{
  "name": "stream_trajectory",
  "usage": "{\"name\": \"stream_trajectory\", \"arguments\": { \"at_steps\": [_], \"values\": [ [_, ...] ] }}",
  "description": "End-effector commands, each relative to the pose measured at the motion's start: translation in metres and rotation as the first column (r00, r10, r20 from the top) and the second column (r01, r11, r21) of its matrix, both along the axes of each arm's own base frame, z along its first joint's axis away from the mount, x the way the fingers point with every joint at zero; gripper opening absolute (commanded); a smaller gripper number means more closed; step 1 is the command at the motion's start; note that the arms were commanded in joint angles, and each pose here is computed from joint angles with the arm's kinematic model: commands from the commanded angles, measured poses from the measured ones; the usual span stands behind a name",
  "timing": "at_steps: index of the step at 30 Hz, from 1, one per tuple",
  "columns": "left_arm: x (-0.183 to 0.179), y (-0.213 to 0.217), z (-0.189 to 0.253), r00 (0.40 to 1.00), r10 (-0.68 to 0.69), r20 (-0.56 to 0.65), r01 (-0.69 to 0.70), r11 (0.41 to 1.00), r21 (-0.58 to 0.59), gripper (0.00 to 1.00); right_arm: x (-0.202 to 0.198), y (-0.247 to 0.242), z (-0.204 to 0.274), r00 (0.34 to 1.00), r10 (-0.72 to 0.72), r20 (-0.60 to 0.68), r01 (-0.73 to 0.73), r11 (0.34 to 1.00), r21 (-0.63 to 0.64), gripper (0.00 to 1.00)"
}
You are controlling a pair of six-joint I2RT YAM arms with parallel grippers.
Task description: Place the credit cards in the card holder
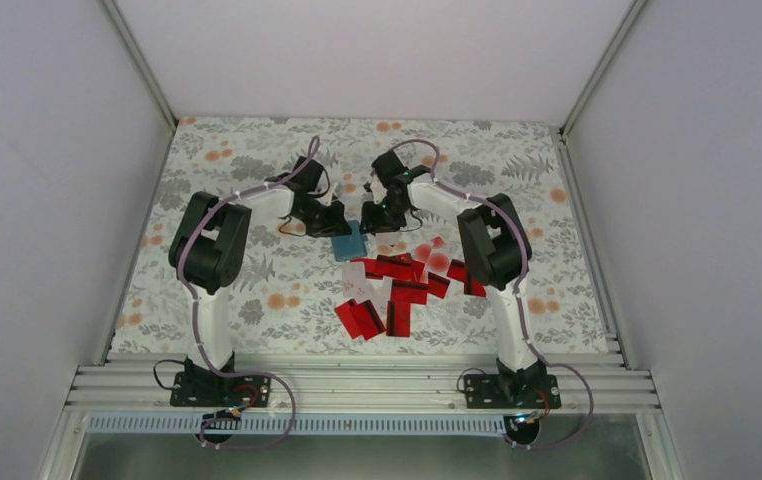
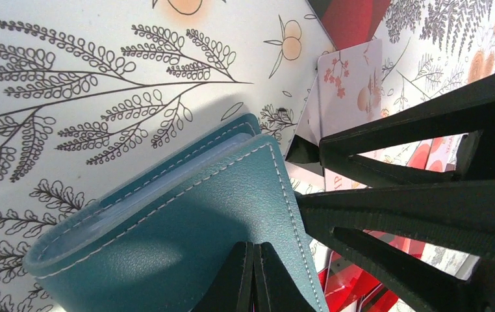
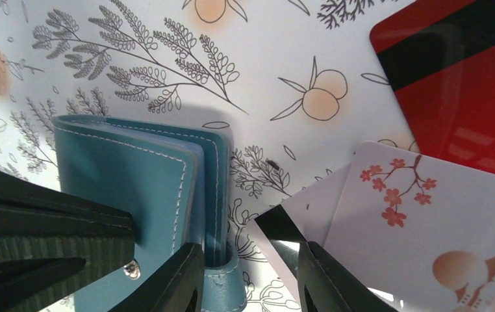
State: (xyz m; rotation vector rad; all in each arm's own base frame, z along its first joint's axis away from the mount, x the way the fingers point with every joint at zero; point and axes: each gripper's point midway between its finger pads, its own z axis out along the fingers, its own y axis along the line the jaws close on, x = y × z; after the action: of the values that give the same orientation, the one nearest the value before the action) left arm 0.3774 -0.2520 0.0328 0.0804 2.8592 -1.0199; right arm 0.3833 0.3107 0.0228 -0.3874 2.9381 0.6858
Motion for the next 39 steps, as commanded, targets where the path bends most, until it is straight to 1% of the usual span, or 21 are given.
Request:
{"name": "stream_trajectory", "arguments": {
  "at_steps": [1, 5, 9, 12, 14, 18, 20, 22, 24, 27, 31, 35, 39],
  "values": [
    [-0.009, 0.015, -0.036, 0.998, 0.038, -0.053, -0.034, 0.997, 0.071, 0.02, -0.045, -0.037, -0.055, 0.989, 0.053, -0.141, -0.086, 0.966, -0.242, 0.38],
    [-0.009, 0.016, -0.040, 0.998, 0.044, -0.046, -0.042, 0.998, 0.048, 0.02, -0.055, -0.045, -0.057, 0.982, 0.092, -0.167, -0.136, 0.953, -0.270, 0.38],
    [-0.020, 0.018, -0.054, 0.995, 0.053, -0.080, -0.052, 0.999, 0.010, 0.02, -0.067, -0.049, -0.059, 0.967, 0.157, -0.199, -0.211, 0.933, -0.291, 0.38],
    [-0.024, 0.021, -0.063, 0.995, 0.051, -0.091, -0.049, 0.999, 0.018, 0.02, -0.073, -0.055, -0.058, 0.966, 0.156, -0.208, -0.216, 0.926, -0.309, 0.38],
    [-0.025, 0.022, -0.066, 0.994, 0.051, -0.093, -0.049, 0.998, 0.028, 0.02, -0.076, -0.063, -0.057, 0.967, 0.154, -0.205, -0.220, 0.910, -0.351, 0.38],
    [-0.025, 0.024, -0.069, 0.995, 0.047, -0.090, -0.044, 0.998, 0.041, 0.02, -0.083, -0.069, -0.054, 0.967, 0.158, -0.200, -0.224, 0.903, -0.367, 0.39],
    [-0.023, 0.022, -0.067, 0.996, 0.035, -0.076, -0.033, 0.999, 0.031, 0.02, -0.082, -0.070, -0.053, 0.969, 0.153, -0.195, -0.217, 0.904, -0.369, 0.38],
    [-0.022, 0.018, -0.060, 0.999, 0.012, -0.050, -0.013, 1.000, 0.000, 0.02, -0.077, -0.060, -0.042, 0.977, 0.143, -0.161, -0.190, 0.926, -0.327, 0.37],
    [-0.020, 0.017, -0.048, 1.000, -0.008, -0.005, 0.007, 1.000, -0.014, 0.02, -0.068, -0.042, -0.023, 0.985, 0.127, -0.118, -0.152, 0.960, -0.235, 0.38],
    [-0.014, 0.020, -0.023, 0.996, -0.023, 0.083, 0.023, 1.000, 0.001, 0.03, -0.044, -0.025, 0.004, 0.997, 0.050, -0.051, -0.058, 0.985, -0.160, 0.37],
    [-0.013, 0.023, 0.006, 0.988, -0.050, 0.148, 0.048, 0.999, 0.020, 0.11, -0.015, -0.017, 0.023, 0.999, -0.030, 0.028, 0.034, 0.989, -0.145, 0.35],
    [-0.015, 0.026, 0.029, 0.980, -0.075, 0.184, 0.070, 0.997, 0.033, 0.18, 0.000, -0.014, 0.025, 0.996, -0.079, 0.052, 0.085, 0.988, -0.129, 0.35],
    [-0.021, 0.043, 0.028, 0.985, -0.070, 0.156, 0.048, 0.989, 0.140, 0.18, 0.005, -0.005, 0.014, 0.996, -0.083, 0.030, 0.086, 0.990, -0.111, 0.34]
  ]
}}
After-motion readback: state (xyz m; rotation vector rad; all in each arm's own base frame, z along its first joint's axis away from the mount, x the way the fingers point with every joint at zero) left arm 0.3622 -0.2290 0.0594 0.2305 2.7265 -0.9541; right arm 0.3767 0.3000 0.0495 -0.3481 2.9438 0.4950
